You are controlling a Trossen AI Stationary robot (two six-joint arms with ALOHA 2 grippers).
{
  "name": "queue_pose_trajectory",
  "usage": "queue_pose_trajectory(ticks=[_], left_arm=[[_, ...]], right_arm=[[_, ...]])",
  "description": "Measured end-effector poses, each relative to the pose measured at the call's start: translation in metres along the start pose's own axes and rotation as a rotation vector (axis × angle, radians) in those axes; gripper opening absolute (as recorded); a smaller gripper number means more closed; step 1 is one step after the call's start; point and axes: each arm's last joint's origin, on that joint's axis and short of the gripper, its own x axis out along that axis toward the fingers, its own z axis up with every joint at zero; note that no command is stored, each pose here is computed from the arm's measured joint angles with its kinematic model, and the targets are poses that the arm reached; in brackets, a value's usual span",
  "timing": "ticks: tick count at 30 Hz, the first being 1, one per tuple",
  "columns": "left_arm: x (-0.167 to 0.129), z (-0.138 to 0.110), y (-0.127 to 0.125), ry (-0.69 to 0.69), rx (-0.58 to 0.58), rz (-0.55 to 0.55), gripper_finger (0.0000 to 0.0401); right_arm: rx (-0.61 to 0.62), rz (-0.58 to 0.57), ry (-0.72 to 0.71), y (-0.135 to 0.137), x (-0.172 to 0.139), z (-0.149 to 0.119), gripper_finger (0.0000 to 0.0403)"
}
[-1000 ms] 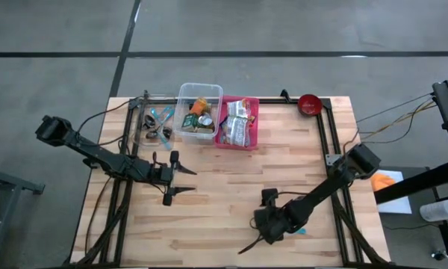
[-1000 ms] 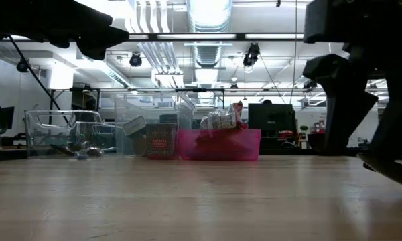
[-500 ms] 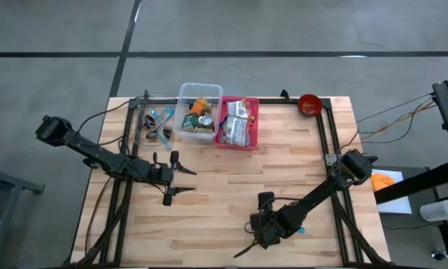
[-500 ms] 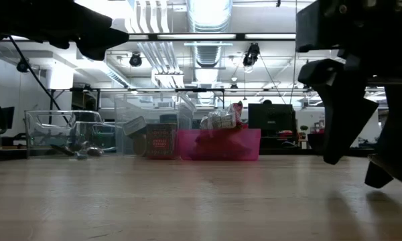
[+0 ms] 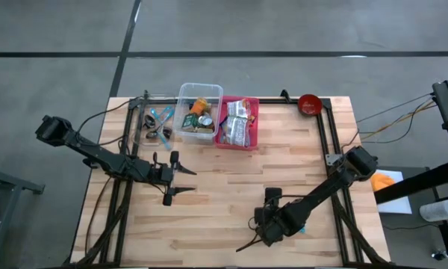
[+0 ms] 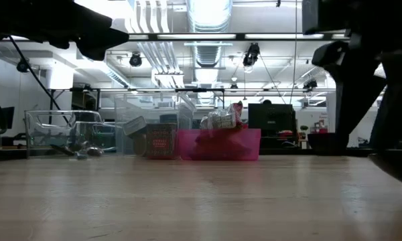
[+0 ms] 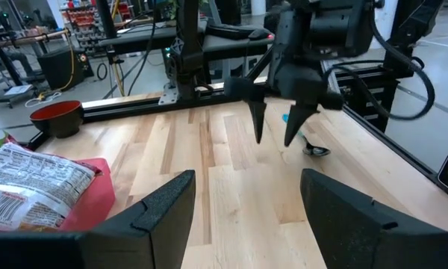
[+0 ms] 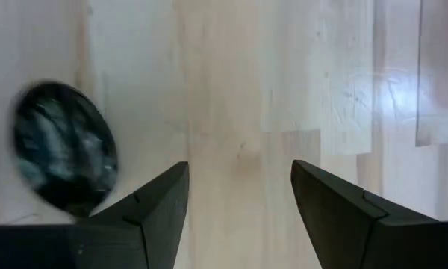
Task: Pick & Place Food Item
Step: Put the blue spoon into the left transparent bin
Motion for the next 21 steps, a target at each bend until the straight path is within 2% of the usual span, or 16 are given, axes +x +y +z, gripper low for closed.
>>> queue_pose_trajectory(ticks=[6, 13, 21], left_arm=[[0.000, 0.000, 0.000, 0.003, 0.001, 0.000, 0.0243], [0.000, 0.000, 0.000, 0.004, -0.001, 0.000, 0.0243], [0.000, 0.000, 0.000, 0.005, -0.001, 0.000, 0.0243]], right_arm=[[0.111, 0.093, 0.002, -0.001, -0.013, 0.002, 0.0235], [0.085, 0.110, 0.001, 0.012, -0.011, -0.005, 0.0235], [0.095, 0.198, -0.094, 0.027, -0.011, -0.005, 0.0235]])
